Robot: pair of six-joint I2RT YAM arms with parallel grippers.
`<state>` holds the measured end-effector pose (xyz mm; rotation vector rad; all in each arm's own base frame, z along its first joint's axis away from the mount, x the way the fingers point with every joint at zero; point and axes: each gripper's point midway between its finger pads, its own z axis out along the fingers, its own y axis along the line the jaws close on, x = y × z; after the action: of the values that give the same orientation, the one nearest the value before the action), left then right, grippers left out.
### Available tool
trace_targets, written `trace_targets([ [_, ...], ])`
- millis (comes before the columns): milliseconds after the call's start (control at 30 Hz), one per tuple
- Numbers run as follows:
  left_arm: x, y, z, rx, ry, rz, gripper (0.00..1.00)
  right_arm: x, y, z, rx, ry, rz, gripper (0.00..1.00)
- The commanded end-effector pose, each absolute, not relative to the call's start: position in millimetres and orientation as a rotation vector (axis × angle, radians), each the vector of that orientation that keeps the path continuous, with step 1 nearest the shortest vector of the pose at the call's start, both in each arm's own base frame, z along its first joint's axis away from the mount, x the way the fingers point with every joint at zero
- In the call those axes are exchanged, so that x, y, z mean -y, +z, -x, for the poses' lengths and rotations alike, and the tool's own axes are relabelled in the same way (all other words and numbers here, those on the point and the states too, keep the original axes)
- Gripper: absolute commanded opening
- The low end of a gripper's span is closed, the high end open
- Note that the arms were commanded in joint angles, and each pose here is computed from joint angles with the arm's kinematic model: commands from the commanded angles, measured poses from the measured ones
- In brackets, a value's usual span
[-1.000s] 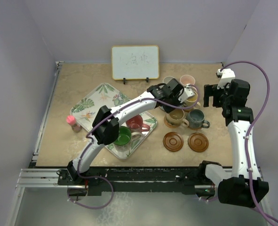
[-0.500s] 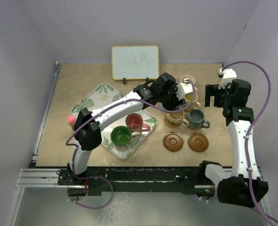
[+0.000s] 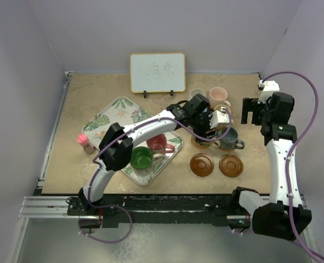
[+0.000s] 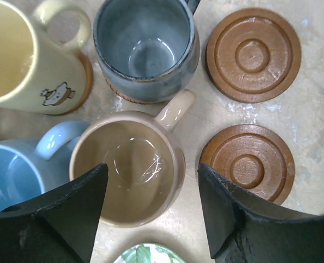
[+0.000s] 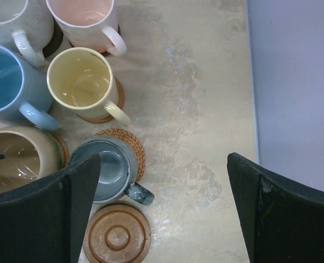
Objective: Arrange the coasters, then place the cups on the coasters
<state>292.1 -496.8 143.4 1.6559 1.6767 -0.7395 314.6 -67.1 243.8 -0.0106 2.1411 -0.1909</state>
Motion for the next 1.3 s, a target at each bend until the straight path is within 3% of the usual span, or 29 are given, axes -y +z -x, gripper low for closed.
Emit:
trace_targets([
  [0, 512.1, 149.7, -294.3, -1.586, -0.762, -1.697, 0.62, 68.3, 258.6, -315.9, -2.097, -0.195, -0.003, 0.99],
  [267, 513.0, 132.3, -285.8, -1.617, -0.812, -1.749, 0.42, 67.4, 258.8, -315.6, -2.096, -0.188, 0.0, 0.99],
  [1267, 492.0, 102.9, -264.8, -1.783, -0.94, -1.855, 0.06, 63.4, 256.8, -315.7, -2.101, -0.163, 0.017, 0.98],
])
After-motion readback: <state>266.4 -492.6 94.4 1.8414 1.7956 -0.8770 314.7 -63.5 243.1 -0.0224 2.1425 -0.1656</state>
